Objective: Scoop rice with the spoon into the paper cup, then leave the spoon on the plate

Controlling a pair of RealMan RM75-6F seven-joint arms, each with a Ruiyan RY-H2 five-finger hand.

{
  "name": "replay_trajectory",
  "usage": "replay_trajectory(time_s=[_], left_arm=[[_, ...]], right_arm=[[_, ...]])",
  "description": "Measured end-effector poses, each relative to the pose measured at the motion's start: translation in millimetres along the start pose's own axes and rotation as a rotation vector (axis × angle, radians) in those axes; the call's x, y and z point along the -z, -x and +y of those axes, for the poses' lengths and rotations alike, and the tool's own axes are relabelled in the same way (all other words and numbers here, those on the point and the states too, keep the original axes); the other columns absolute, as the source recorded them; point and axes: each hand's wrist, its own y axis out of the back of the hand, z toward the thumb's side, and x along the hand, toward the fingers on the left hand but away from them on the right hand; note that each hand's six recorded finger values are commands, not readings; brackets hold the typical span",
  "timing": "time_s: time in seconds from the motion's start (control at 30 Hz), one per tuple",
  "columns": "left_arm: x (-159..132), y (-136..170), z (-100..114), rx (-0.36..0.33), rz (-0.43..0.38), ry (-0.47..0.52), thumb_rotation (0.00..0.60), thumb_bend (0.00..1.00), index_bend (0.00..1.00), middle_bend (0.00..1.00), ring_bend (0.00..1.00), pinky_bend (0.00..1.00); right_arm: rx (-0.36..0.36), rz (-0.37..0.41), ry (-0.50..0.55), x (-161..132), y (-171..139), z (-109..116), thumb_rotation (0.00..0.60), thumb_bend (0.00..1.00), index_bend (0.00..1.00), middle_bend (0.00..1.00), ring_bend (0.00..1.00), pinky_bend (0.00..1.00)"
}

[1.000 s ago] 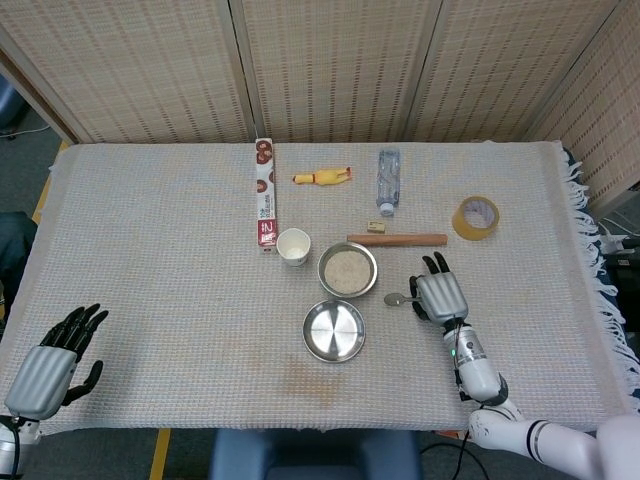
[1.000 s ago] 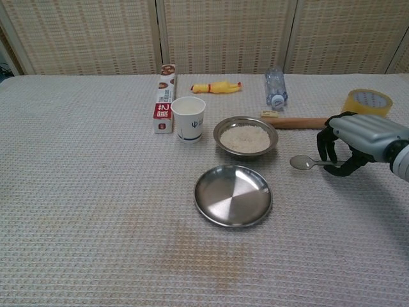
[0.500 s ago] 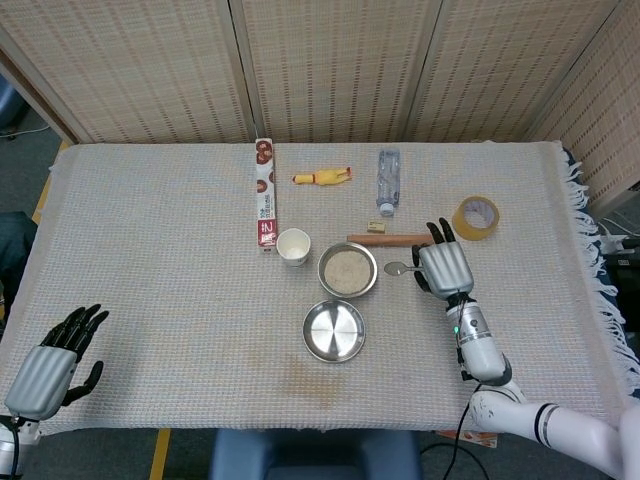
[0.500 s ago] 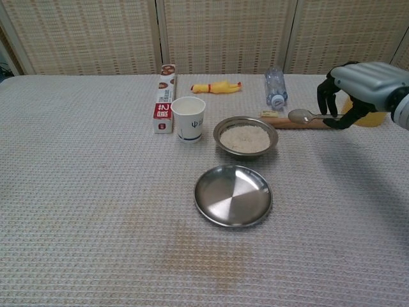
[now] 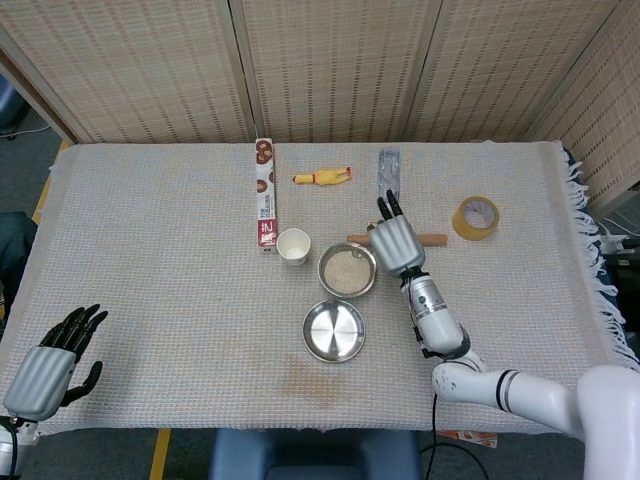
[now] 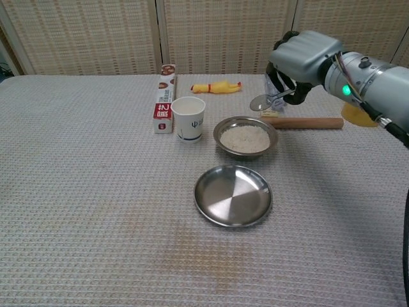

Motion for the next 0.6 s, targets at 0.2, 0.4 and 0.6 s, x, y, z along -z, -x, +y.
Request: replay_trajectory(time_s=[0.2, 0.4, 0.6], left_arm=[[1, 0, 2, -0.003, 0.000, 0.004, 0.600, 0.48, 0.00, 0.00, 0.00, 0.20], [1, 2, 4, -0.009, -0.003, 0.011, 0.600, 0.48, 0.00, 0.00, 0.00, 0.20], [1, 2, 3, -0.005, -0.002, 0.010, 0.600, 0.48, 0.00, 0.00, 0.00, 0.20]], right_arm=[[-0.015, 0.032, -0.081, -25, 12, 2, 0.600, 0.33, 0.93, 0.57, 0.08, 0.03], [-0.033, 0.049, -0.150, -38, 16, -4, 0.600, 0.32, 0.93, 0.57, 0.07, 0.03], [-0.064, 0.072, -0.228, -54, 16, -14, 0.600, 0.33, 0.93, 0.57, 0.08, 0.03]])
